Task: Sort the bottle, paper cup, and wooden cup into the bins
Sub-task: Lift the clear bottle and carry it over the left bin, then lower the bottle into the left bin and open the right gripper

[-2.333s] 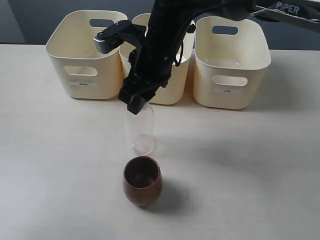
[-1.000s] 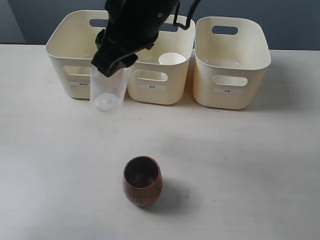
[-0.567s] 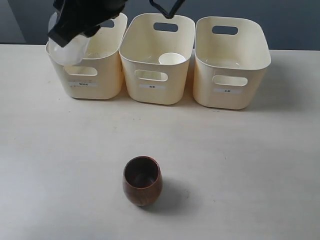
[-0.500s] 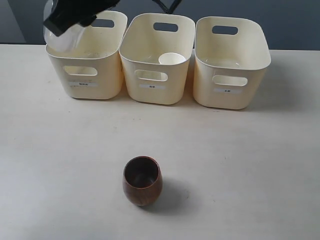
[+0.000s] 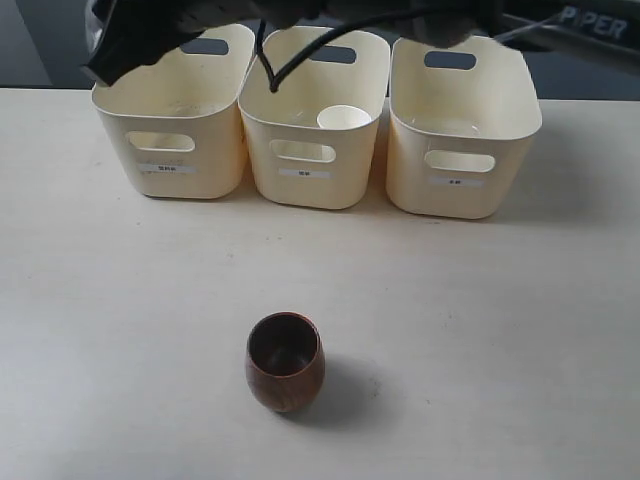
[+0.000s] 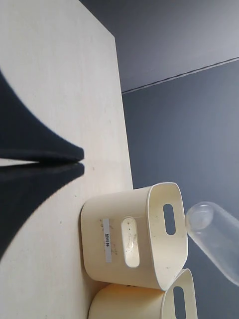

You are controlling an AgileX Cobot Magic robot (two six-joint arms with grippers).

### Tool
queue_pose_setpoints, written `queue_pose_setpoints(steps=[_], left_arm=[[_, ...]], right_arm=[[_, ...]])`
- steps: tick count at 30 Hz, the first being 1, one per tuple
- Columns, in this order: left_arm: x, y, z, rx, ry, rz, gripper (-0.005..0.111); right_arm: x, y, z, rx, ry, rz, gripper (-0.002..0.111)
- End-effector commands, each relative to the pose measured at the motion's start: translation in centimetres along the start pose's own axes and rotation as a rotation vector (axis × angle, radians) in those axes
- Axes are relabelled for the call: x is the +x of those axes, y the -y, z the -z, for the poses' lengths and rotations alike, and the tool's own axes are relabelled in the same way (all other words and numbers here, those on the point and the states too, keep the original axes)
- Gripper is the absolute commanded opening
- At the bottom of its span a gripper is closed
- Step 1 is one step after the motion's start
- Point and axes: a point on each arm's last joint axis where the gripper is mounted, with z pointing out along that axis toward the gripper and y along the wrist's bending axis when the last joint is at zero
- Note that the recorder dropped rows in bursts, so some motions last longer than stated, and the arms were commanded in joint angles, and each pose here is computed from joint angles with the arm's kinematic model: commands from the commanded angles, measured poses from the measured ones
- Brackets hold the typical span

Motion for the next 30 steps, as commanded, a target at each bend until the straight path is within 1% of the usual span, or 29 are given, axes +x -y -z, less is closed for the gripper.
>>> queue_pose_setpoints(steps=[1, 3, 10, 17, 30], left_arm=[[0.0, 0.0, 0.0, -0.001, 0.008, 0.001, 0.000], [0.0, 0.0, 0.0, -0.001, 0.008, 0.001, 0.000], [0.0, 0.0, 0.0, -0.001, 0.008, 0.001, 0.000], [0.0, 0.0, 0.0, -0.001, 0.008, 0.001, 0.000], [0.0, 0.0, 0.0, -0.001, 0.008, 0.001, 0.000]], right_arm=[[2.6, 1.7, -2.1, 0.049, -0.029, -0.057, -0.001], [3.8, 2.4, -2.8, 0.057, -0.056, -0.067, -0.001], [5.8, 2.6, -4.9, 0.070, -0.052, -0.074, -0.001], [8.5, 2.6, -6.7, 0.067, -0.108, -0.084, -0.001], [11.0, 2.3, -8.7, 0.066, -0.124, -0.087, -0.001]])
